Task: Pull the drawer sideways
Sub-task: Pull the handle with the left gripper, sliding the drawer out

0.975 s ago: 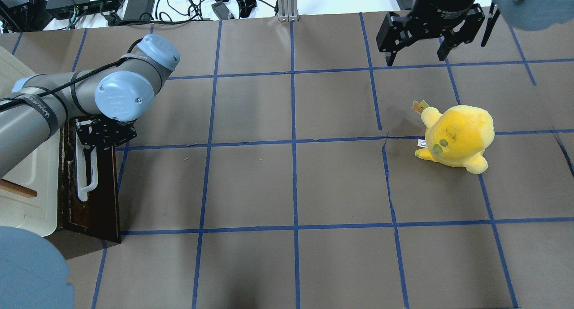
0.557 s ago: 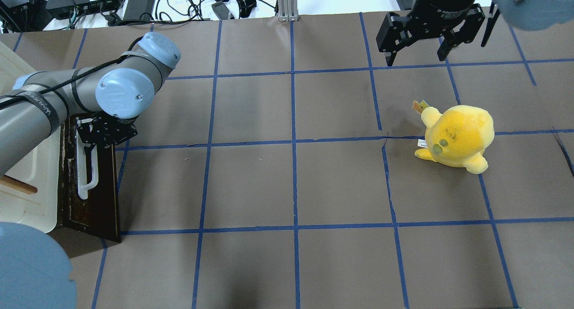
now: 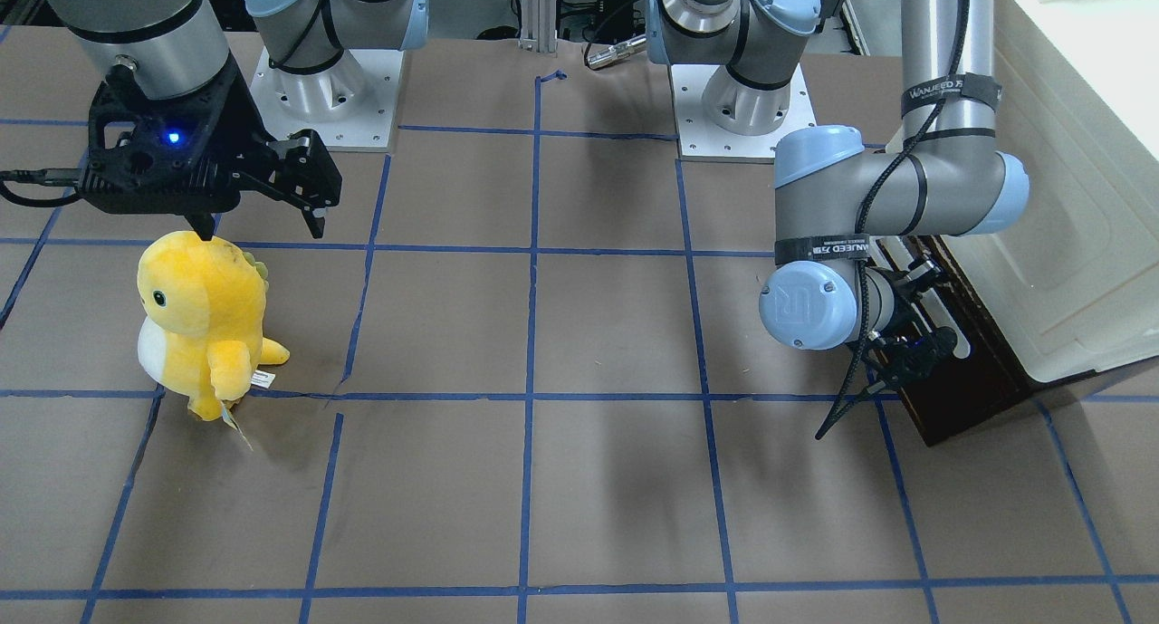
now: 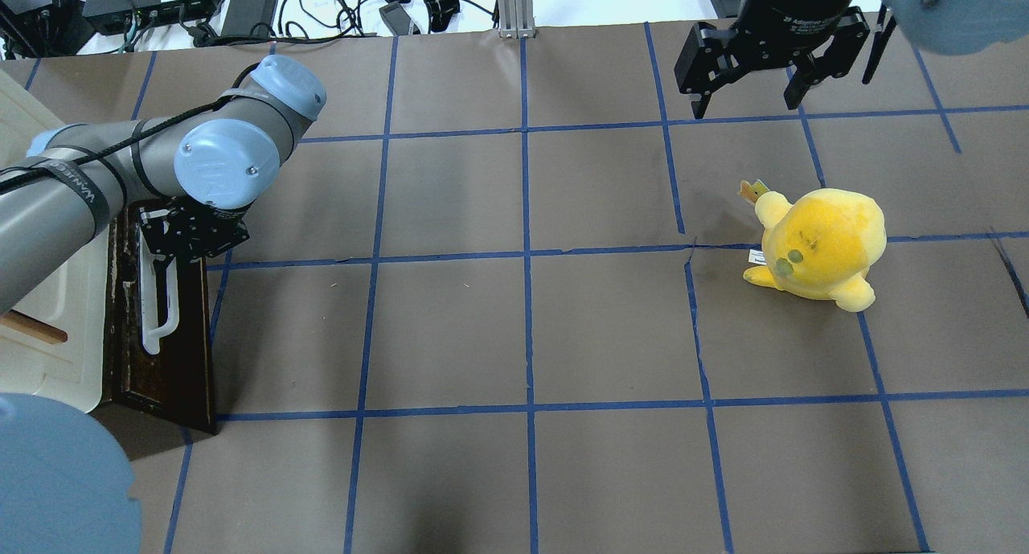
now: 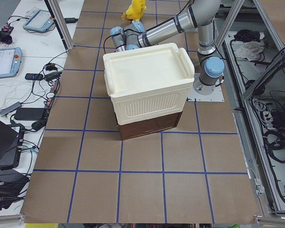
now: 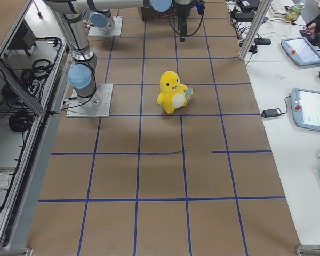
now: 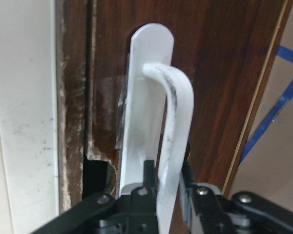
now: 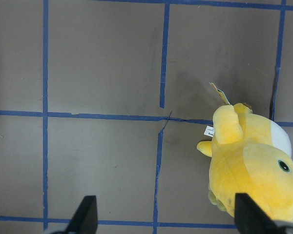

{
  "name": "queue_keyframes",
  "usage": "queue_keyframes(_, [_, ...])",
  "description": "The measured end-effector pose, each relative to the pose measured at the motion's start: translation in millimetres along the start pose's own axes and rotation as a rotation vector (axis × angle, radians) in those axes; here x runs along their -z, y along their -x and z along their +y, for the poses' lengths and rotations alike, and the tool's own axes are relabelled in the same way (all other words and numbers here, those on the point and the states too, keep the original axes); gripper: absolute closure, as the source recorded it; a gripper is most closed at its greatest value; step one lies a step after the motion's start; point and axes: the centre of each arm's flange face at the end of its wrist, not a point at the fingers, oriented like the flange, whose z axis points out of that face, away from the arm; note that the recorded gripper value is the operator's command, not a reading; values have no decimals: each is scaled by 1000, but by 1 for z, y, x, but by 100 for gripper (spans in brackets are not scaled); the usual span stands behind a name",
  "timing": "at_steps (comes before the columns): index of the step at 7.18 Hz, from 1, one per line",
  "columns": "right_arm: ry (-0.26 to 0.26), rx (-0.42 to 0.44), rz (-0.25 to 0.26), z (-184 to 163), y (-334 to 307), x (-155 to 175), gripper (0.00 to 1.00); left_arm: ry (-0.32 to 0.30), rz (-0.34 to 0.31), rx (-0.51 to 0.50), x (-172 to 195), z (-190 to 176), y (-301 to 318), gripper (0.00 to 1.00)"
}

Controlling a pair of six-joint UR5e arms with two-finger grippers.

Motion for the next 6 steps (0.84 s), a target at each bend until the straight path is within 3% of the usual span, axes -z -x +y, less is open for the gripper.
queue_keyframes(6, [0,-1,0,0,0,0,0,1,12,-3,4,2,-4,94])
